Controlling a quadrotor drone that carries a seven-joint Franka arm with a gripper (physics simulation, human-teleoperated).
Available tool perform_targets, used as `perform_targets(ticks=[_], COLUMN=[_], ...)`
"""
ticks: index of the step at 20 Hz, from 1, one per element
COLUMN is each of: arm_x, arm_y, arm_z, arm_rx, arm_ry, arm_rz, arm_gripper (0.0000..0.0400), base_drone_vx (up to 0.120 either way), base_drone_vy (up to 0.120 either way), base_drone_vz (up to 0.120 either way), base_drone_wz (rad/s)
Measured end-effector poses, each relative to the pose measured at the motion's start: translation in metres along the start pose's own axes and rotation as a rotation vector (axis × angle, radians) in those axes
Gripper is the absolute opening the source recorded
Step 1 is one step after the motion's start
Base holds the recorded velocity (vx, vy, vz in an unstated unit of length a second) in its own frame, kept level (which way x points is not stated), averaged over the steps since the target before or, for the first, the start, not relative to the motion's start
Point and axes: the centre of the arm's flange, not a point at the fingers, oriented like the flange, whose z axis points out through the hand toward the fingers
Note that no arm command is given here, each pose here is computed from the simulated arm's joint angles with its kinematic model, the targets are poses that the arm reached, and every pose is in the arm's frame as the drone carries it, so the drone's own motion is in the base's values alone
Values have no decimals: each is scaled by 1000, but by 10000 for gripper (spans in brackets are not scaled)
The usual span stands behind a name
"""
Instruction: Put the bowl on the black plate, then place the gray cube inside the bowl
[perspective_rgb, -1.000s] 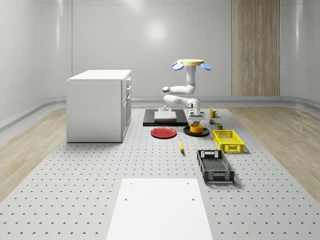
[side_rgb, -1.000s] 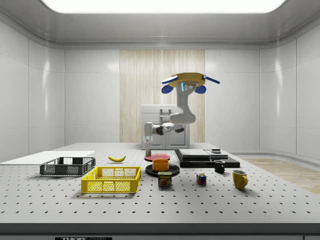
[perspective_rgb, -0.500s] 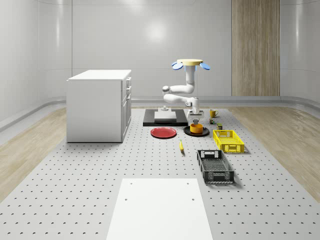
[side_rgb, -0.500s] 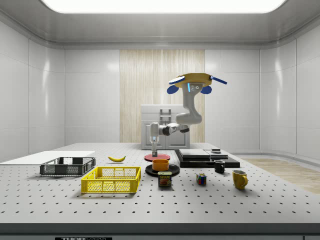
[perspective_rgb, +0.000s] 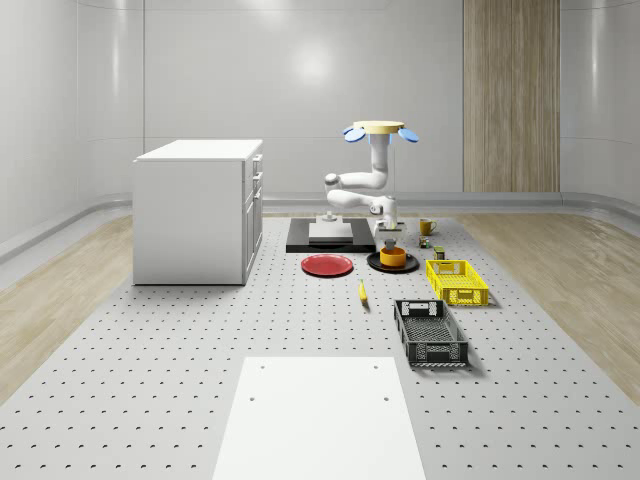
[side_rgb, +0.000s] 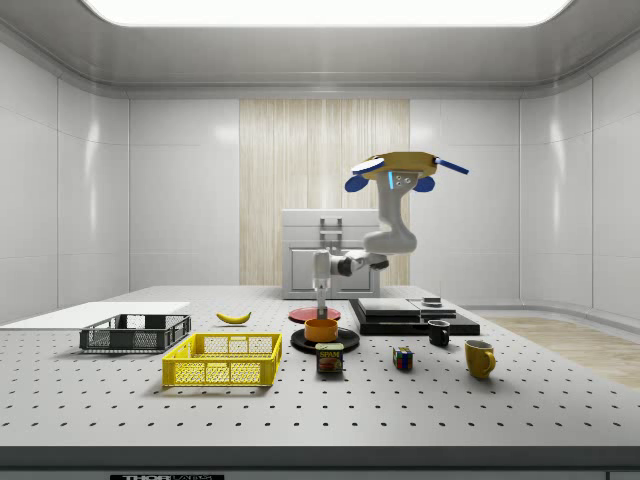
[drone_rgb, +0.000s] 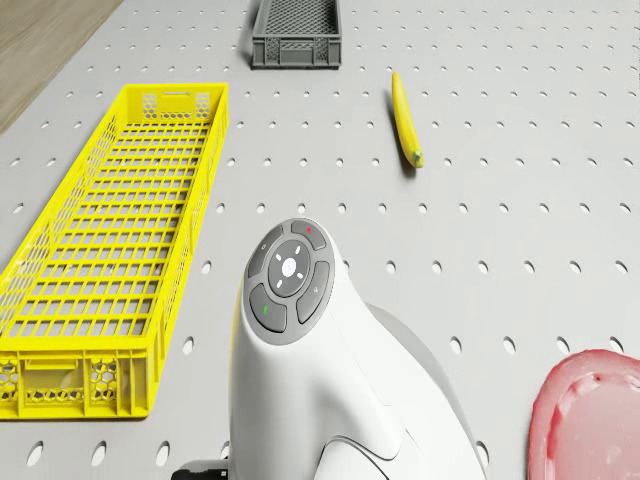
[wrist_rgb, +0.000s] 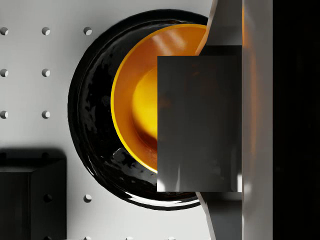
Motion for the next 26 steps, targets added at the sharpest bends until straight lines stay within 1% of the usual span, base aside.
perform_targets(ticks=[6, 11, 15, 26], arm_x=[-1, -9, -13, -15], arm_y=[-1, -9, -13, -15], arm_z=[14, 21, 32, 68], arm_rx=[0, 0, 0, 0], arm_ry=[0, 0, 0, 0], arm_rz=[0, 0, 0, 0], arm_gripper=[250, 250, 250, 250], base_drone_vx=[0, 0, 0, 0], base_drone_vy=[0, 0, 0, 0], base_drone_vz=[0, 0, 0, 0], base_drone_wz=[0, 0, 0, 0])
